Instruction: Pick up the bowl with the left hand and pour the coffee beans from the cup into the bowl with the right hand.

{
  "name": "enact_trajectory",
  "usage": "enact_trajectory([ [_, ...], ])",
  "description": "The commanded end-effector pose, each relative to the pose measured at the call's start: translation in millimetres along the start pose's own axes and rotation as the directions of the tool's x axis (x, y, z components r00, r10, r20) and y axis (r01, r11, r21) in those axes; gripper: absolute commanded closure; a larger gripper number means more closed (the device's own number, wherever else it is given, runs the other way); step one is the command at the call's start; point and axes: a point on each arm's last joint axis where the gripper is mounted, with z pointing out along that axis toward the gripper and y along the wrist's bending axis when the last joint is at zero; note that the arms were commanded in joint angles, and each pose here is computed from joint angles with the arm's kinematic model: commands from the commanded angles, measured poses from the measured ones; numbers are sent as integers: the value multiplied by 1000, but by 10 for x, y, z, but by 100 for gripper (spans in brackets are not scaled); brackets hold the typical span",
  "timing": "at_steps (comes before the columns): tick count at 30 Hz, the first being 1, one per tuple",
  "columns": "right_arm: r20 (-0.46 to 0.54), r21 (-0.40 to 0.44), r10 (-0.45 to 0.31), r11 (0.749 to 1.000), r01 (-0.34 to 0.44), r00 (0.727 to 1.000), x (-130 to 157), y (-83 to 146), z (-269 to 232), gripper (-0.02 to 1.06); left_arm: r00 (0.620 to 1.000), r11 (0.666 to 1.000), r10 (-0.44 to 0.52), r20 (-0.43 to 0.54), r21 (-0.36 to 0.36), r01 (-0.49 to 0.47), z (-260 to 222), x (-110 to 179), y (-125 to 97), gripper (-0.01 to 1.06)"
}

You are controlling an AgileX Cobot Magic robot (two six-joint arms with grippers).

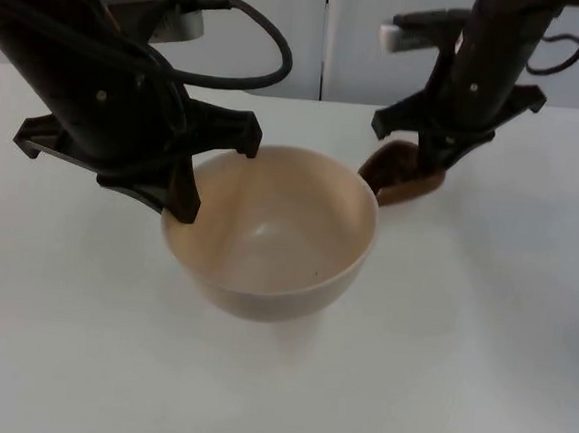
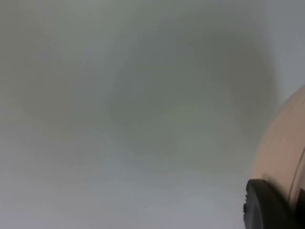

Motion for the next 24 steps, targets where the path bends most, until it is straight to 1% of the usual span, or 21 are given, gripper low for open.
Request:
enact_trajectory([
  [1,26,1,2,1000,-2,1000,-44,2,-209,104,1000,1000,-16,20,8,15,-34,-9,-7,105],
  [3,30,1,3,1000,-3,1000,-50,-1,-266,104,1000,1000,-16,20,8,15,-34,-9,-7,105],
  [7,54,-9,-7,1000,8,999,-80,-8,-592,104,1000,1000,-14,20,7,14,-34,-9,-6,105],
  [8,54,-9,-7,1000,8,999,-80,-8,-592,104,1000,1000,-14,20,7,14,-34,-9,-6,105],
  [12,81,-14,-27,999,28,996,-83,-23,-1001,104,1000,1000,-14,20,7,14,-34,-9,-6,105],
  [13,81,-14,-27,999,28,996,-83,-23,-1001,104,1000,1000,-14,20,7,14,-34,-9,-6,105],
  [19,105,-12,-48,999,50,993,-19,-54,-1562,104,1000,1000,-14,20,7,14,-34,-9,-6,105],
  [24,97,-10,-65,998,66,993,46,-68,-1803,104,1000,1000,-14,20,7,14,-34,-9,-6,105],
])
